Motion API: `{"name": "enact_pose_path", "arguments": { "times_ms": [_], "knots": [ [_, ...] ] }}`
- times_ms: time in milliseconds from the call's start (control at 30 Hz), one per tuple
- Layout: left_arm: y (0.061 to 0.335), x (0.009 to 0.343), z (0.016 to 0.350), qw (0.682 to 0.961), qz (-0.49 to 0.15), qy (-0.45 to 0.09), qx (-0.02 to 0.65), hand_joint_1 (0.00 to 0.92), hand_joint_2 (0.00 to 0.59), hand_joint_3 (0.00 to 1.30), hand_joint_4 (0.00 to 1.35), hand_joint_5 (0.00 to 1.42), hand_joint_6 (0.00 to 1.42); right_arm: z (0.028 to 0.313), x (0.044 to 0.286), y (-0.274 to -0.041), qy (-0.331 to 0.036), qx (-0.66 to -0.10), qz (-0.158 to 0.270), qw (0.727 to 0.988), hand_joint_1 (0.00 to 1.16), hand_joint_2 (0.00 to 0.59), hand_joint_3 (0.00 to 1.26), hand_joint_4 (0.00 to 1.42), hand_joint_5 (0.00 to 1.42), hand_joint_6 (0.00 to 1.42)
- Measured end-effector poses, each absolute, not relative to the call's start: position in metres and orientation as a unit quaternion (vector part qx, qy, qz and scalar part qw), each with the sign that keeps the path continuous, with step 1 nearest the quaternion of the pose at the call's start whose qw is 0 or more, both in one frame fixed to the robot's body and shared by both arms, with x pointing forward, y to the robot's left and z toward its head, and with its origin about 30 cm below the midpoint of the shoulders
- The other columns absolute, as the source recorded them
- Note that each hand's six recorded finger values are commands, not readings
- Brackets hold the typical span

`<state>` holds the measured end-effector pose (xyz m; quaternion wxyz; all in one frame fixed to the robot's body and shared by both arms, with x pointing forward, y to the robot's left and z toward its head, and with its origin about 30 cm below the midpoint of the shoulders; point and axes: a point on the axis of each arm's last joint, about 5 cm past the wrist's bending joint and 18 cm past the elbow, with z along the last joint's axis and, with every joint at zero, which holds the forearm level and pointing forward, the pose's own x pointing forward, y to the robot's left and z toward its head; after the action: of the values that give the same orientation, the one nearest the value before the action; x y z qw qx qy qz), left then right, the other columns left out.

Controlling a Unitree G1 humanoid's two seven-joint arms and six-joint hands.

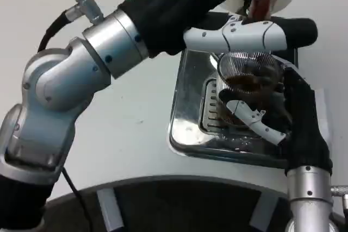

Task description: Grasp the cup under the faucet to collect the drink, then remove the cup.

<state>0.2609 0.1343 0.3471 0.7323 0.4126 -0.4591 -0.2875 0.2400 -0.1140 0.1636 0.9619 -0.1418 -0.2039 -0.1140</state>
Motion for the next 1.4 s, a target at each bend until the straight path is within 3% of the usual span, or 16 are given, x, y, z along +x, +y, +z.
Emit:
{"name": "enact_pose_path", "arguments": {
  "times_ms": [467, 1400],
  "knots": [
    [0.150, 0.242, 0.341, 0.742, -0.265, -0.490, 0.373, 0.000, 0.108, 0.22, 0.20, 0.22, 0.28, 0.162, 0.236, -0.118, -0.203, -0.141, -0.122, 0.961, 0.76, 0.251, 0.55, 0.58, 0.63, 0.69],
    [0.204, 0.214, 0.293, 0.816, -0.192, -0.409, 0.361, 0.000, 0.120, 0.25, 0.23, 0.25, 0.31, 0.158, 0.226, -0.127, -0.208, -0.147, -0.129, 0.958, 0.78, 0.245, 0.63, 0.68, 0.76, 0.87]
  ]
}}
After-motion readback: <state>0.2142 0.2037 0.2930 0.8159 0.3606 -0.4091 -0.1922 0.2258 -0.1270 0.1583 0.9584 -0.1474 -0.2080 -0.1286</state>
